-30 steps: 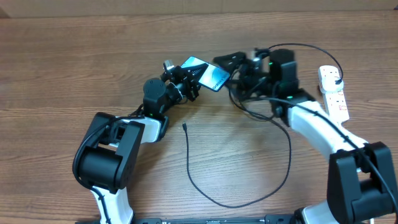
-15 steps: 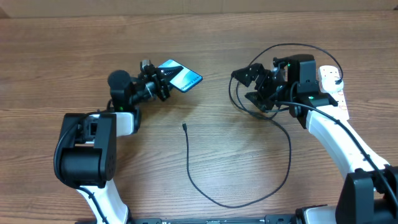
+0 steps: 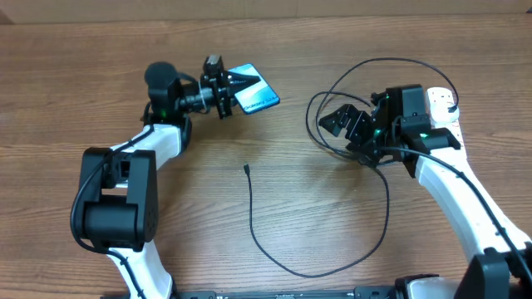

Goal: Plug charger to phone and switch on socket
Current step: 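Move the right gripper down to the black USB-C cable end, then grasp the USB-C plug with the right gripper and lift it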

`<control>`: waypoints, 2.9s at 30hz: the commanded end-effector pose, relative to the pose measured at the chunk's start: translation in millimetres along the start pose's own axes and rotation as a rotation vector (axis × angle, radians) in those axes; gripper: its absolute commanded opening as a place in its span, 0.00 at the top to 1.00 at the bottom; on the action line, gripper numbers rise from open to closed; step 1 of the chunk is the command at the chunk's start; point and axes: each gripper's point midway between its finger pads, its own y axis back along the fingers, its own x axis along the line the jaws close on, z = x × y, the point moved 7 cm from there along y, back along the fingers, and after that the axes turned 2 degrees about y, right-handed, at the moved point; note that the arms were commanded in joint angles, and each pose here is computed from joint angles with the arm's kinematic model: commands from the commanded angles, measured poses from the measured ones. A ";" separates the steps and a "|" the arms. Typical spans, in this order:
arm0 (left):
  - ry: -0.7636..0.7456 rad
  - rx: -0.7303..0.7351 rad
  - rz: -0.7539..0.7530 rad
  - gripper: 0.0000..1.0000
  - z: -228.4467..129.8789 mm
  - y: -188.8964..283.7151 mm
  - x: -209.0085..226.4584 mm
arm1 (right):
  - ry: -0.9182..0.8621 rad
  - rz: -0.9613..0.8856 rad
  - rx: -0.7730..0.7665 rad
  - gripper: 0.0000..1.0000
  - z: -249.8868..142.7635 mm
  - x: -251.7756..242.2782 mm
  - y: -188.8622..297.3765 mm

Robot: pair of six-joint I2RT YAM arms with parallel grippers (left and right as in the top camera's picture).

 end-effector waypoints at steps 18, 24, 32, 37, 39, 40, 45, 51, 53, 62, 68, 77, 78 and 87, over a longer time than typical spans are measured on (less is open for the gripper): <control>0.021 0.116 0.061 0.96 34.5 -31.2 4.2 | 0.426 -0.202 -0.012 0.07 -65.2 41.2 -16.0; 0.024 0.100 0.046 0.96 37.5 -28.4 -5.2 | 0.658 -0.239 -0.115 0.19 -99.2 74.6 -36.9; 0.007 0.128 0.054 0.95 34.0 -28.0 -5.7 | 0.825 -0.165 -0.151 0.27 -133.0 103.2 -85.9; 0.006 0.147 0.064 0.95 32.0 -27.6 -4.7 | 0.835 -0.190 -0.119 0.28 -138.9 94.1 -114.4; 0.006 0.146 0.064 0.96 32.1 -27.7 -4.7 | 0.835 -0.200 -0.110 0.28 -139.8 90.2 -123.4; 0.005 0.146 0.064 0.96 32.1 -27.7 -4.7 | 0.832 -0.200 -0.105 0.30 -140.4 88.7 -127.5; 0.005 0.142 0.062 0.95 32.5 -27.7 -5.0 | 0.839 -0.197 -0.064 0.34 -148.0 82.1 -144.4; 0.005 0.126 0.053 0.96 34.1 -28.0 -5.9 | 0.845 -0.206 -0.043 0.43 -154.4 77.7 -152.4; 0.006 0.126 0.053 0.96 34.1 -28.0 -5.8 | 0.836 -0.206 -0.034 0.44 -156.1 75.9 -155.8; 0.006 0.129 0.055 0.96 33.6 -28.4 -5.6 | 0.845 -0.191 -0.009 0.51 -163.9 73.3 -166.9; 0.006 0.126 0.053 0.96 33.9 -28.5 -5.7 | 0.848 -0.198 -0.001 0.57 -166.8 67.1 -179.0; 0.006 0.124 0.052 0.95 34.1 -28.5 -5.9 | 0.851 -0.195 -0.017 0.74 -167.0 66.0 -186.4; 0.005 0.125 0.052 0.95 34.1 -28.5 -5.8 | 0.851 -0.195 -0.017 0.77 -167.0 65.7 -187.1; -0.003 0.127 0.053 0.95 33.9 -28.5 -5.7 | 0.852 -0.215 -0.021 0.96 -166.1 62.7 -188.9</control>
